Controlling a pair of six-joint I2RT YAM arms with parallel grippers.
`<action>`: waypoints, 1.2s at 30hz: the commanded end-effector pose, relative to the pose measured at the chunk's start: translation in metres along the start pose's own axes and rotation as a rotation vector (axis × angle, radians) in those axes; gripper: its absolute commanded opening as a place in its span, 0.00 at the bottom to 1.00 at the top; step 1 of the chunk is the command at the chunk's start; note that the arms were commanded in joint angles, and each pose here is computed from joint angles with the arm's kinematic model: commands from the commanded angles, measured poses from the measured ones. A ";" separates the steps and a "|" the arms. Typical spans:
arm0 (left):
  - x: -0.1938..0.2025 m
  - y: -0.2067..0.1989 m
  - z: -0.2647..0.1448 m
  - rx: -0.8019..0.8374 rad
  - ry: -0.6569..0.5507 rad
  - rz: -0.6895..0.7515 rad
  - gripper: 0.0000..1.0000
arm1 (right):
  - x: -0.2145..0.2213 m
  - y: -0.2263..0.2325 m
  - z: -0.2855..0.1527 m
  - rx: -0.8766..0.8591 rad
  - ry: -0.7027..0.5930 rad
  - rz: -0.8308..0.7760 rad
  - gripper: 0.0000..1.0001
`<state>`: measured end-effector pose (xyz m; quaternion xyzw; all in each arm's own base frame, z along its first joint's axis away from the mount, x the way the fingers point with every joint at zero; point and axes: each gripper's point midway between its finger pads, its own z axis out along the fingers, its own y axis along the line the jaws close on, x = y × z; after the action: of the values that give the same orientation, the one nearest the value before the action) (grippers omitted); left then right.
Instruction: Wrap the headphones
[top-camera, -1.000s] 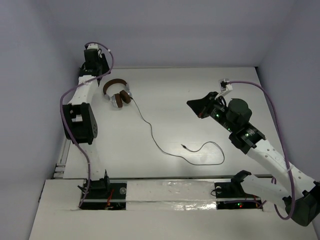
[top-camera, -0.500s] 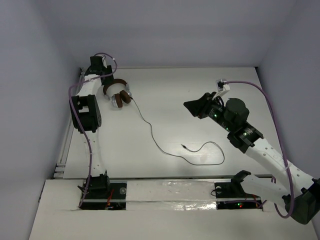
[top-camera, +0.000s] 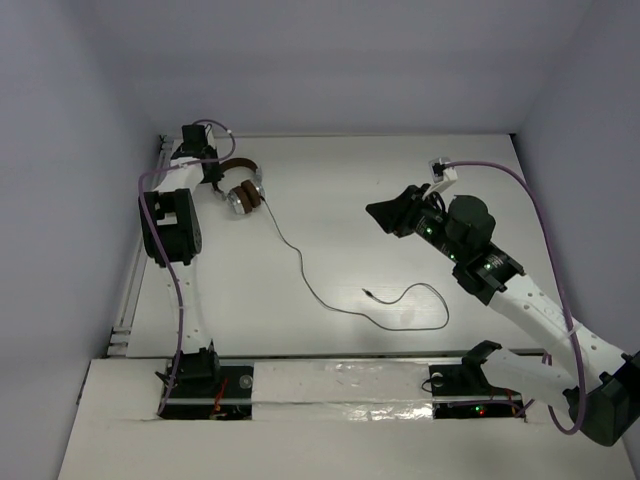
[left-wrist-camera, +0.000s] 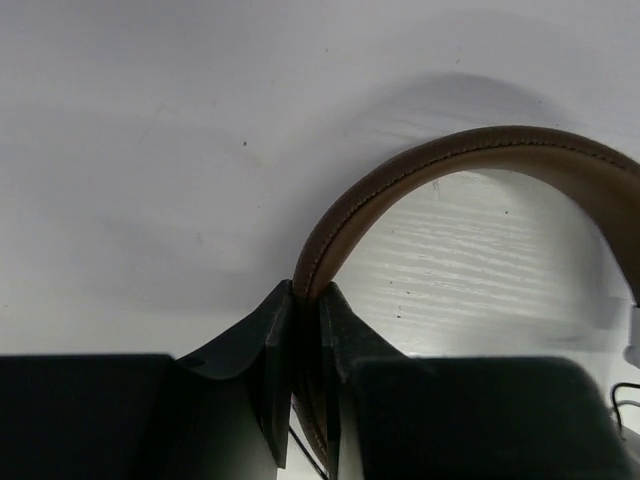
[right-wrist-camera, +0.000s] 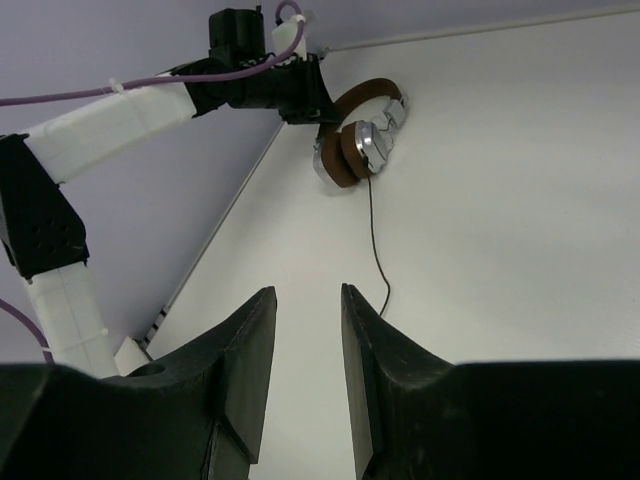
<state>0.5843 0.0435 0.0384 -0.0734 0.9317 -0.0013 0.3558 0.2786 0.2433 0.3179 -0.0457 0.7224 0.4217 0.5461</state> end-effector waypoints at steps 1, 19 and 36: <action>-0.001 -0.013 -0.023 0.057 -0.016 -0.062 0.07 | -0.008 0.008 0.000 -0.034 -0.040 -0.023 0.38; 0.070 -0.011 -0.072 0.028 0.066 -0.212 0.63 | -0.004 0.010 -0.006 -0.045 -0.021 -0.034 0.37; 0.051 -0.011 -0.015 0.052 0.110 -0.074 0.36 | -0.007 0.010 -0.006 -0.035 -0.036 -0.036 0.37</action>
<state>0.5479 0.0313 0.0299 -0.1103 0.9355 -0.0297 0.3344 0.2739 0.2436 0.3136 -0.0549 0.7245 0.4196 0.5441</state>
